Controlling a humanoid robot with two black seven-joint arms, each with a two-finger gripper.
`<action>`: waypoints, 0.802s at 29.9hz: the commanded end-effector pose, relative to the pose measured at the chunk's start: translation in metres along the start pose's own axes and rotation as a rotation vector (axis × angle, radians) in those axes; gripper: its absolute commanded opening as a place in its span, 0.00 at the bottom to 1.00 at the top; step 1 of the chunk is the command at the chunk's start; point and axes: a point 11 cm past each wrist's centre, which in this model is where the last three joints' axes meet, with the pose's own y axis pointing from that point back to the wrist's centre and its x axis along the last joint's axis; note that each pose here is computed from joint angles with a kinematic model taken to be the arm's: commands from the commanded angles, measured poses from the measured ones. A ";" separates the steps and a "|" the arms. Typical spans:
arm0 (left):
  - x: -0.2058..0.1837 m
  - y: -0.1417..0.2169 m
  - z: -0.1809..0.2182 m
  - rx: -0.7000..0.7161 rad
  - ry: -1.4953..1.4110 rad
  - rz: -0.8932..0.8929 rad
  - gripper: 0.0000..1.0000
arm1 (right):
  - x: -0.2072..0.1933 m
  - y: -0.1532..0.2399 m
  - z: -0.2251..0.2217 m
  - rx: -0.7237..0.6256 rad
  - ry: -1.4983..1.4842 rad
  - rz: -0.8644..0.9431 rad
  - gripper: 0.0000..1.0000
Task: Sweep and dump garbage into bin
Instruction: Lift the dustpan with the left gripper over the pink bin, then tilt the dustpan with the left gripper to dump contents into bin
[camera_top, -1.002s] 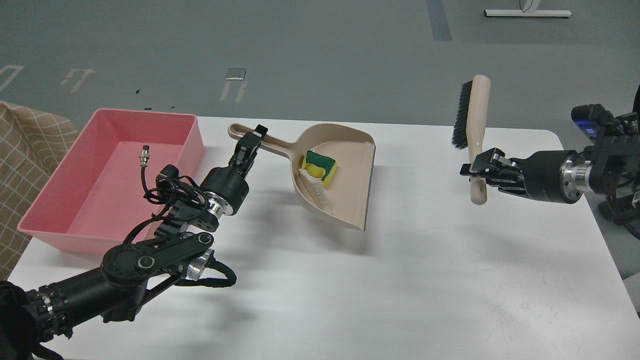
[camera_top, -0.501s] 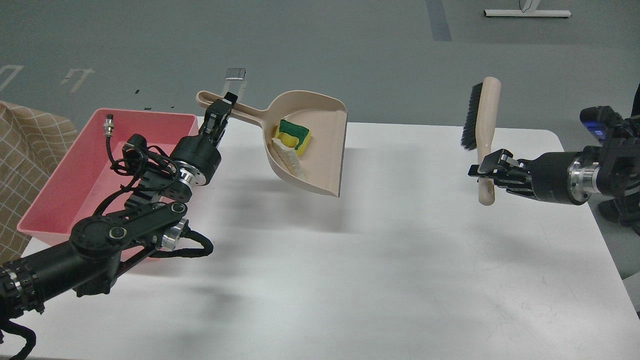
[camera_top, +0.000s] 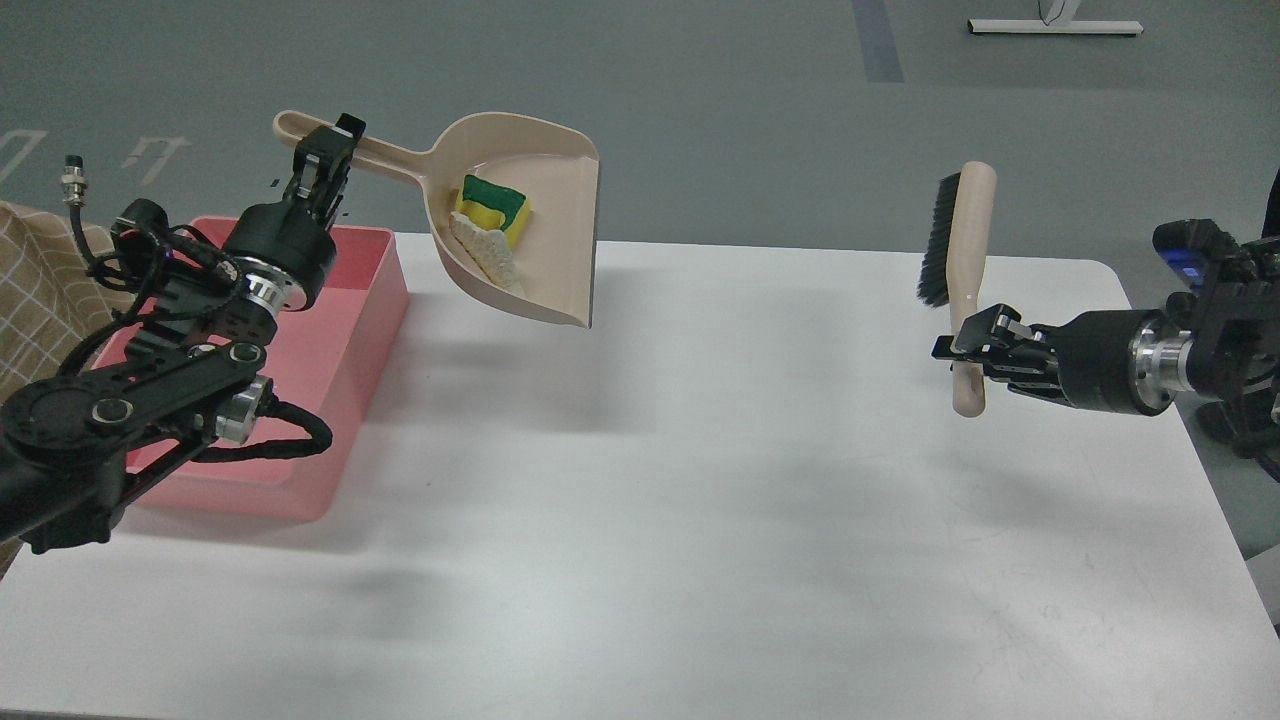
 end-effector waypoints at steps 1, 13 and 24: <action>0.026 0.001 0.004 -0.002 -0.013 0.005 0.00 | 0.000 0.000 0.000 0.001 0.000 0.000 0.00; 0.099 0.016 0.011 0.031 -0.030 -0.019 0.00 | -0.001 -0.003 0.002 -0.002 -0.007 -0.002 0.00; 0.147 0.035 0.016 0.058 -0.022 -0.019 0.00 | -0.002 -0.004 0.002 -0.002 -0.007 -0.005 0.00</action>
